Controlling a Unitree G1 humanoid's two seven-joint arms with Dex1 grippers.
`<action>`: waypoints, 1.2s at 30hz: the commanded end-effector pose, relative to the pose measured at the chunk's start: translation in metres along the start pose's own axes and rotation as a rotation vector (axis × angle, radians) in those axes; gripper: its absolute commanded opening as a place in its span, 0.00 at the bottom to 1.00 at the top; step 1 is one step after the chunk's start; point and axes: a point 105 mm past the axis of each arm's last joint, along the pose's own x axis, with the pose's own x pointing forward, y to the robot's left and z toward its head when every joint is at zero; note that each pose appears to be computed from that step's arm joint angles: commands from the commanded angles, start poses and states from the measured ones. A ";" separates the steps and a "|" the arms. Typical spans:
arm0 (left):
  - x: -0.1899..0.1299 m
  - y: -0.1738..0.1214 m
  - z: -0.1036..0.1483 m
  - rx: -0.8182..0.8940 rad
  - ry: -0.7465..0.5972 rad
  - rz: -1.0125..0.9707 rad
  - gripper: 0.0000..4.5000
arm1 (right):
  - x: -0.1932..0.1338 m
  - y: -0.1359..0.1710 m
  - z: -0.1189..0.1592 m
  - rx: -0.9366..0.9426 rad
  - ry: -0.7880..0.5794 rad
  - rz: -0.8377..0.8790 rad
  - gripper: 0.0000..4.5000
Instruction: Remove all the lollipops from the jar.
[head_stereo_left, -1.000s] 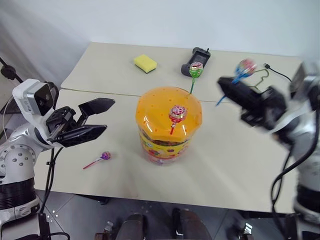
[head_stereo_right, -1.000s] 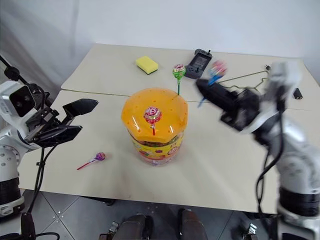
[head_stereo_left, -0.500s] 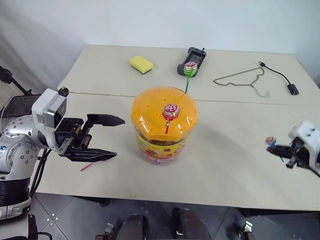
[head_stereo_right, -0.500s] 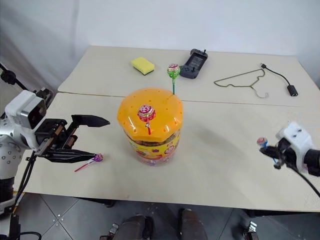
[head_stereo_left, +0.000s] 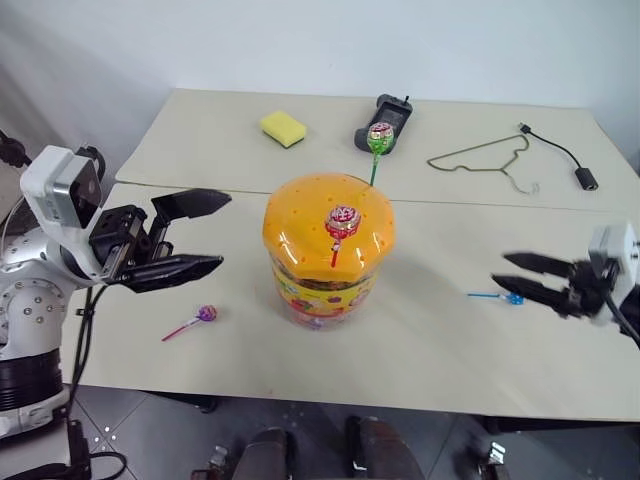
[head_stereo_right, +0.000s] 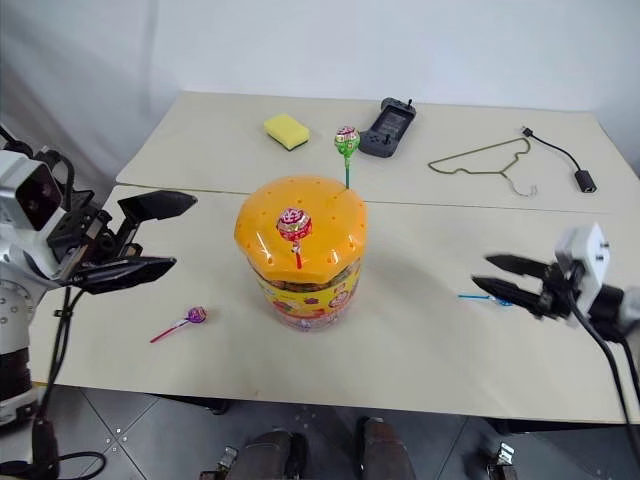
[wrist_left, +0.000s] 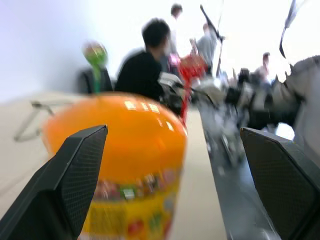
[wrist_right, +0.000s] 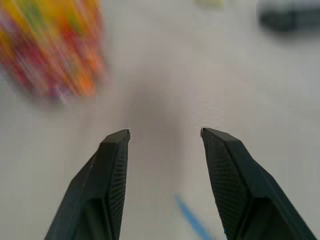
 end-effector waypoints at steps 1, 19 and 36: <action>-0.003 0.007 0.014 -0.008 -0.136 0.080 1.00 | 0.032 0.020 0.055 -0.031 -0.217 0.083 0.53; 0.018 0.006 0.001 -0.085 -0.117 0.030 1.00 | 0.135 0.037 0.101 0.033 -0.260 0.206 0.49; 0.023 0.006 0.003 -0.039 -0.106 -0.010 1.00 | 0.078 -0.005 0.138 0.049 -0.461 0.101 0.01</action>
